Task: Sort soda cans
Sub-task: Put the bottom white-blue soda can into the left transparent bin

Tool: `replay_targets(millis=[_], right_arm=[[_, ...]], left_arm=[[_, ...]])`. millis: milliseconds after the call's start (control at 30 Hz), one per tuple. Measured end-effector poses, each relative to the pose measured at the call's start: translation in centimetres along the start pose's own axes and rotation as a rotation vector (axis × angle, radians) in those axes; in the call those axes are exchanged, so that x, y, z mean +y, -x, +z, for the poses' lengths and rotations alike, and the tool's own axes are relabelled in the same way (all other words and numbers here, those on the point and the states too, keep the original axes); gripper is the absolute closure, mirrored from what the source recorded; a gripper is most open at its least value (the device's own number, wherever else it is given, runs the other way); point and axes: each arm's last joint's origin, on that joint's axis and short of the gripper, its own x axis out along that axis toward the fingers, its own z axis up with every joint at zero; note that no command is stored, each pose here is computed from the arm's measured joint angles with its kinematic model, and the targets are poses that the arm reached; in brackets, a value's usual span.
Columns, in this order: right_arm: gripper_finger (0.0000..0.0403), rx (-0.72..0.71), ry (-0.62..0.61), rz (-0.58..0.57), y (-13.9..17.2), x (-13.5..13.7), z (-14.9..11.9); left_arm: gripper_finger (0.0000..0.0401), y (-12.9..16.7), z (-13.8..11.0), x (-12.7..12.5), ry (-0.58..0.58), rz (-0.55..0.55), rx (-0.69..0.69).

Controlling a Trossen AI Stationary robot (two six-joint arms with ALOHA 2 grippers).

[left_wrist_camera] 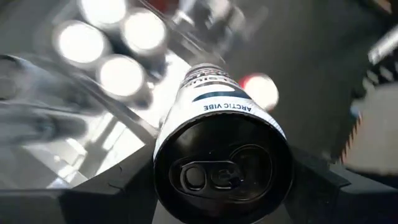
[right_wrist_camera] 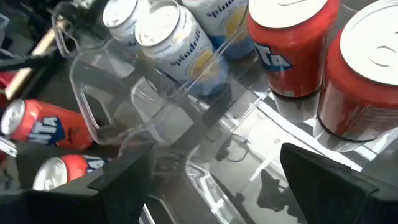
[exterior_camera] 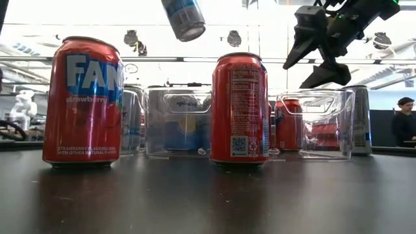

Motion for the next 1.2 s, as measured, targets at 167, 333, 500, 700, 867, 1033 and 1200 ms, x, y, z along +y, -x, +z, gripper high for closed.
replay_targets(millis=[167,333,500,700,867,1033,1200], right_arm=[[0.0067,-0.018,-0.022,0.021,0.0,0.2,0.2],[0.0067,-0.033,-0.060,0.009,0.0,0.2,0.2],[0.0067,-0.037,-0.089,0.005,0.0,0.1,0.2],[0.0067,-0.039,-0.102,0.003,0.0,0.1,0.2],[0.0067,-0.055,-0.119,-0.008,0.0,0.1,0.3],[0.0067,-0.058,-0.121,-0.010,0.0,0.1,0.3],[0.0067,-0.058,-0.132,-0.009,0.0,0.1,0.3]], left_arm=[[0.0130,2.4,0.5,2.5,0.048,0.050,-0.120],[0.0130,2.6,0.4,4.1,0.020,0.101,-0.139],[0.0130,1.1,-1.7,6.4,0.024,0.191,-0.057],[0.0130,0.0,-5.4,9.7,0.163,0.276,0.000],[0.0130,-2.4,-7.7,12.2,0.291,0.357,0.042],[0.0130,-5.9,-8.0,14.4,0.408,0.344,0.085],[0.0130,-7.9,-7.6,16.8,0.559,0.360,0.139]])
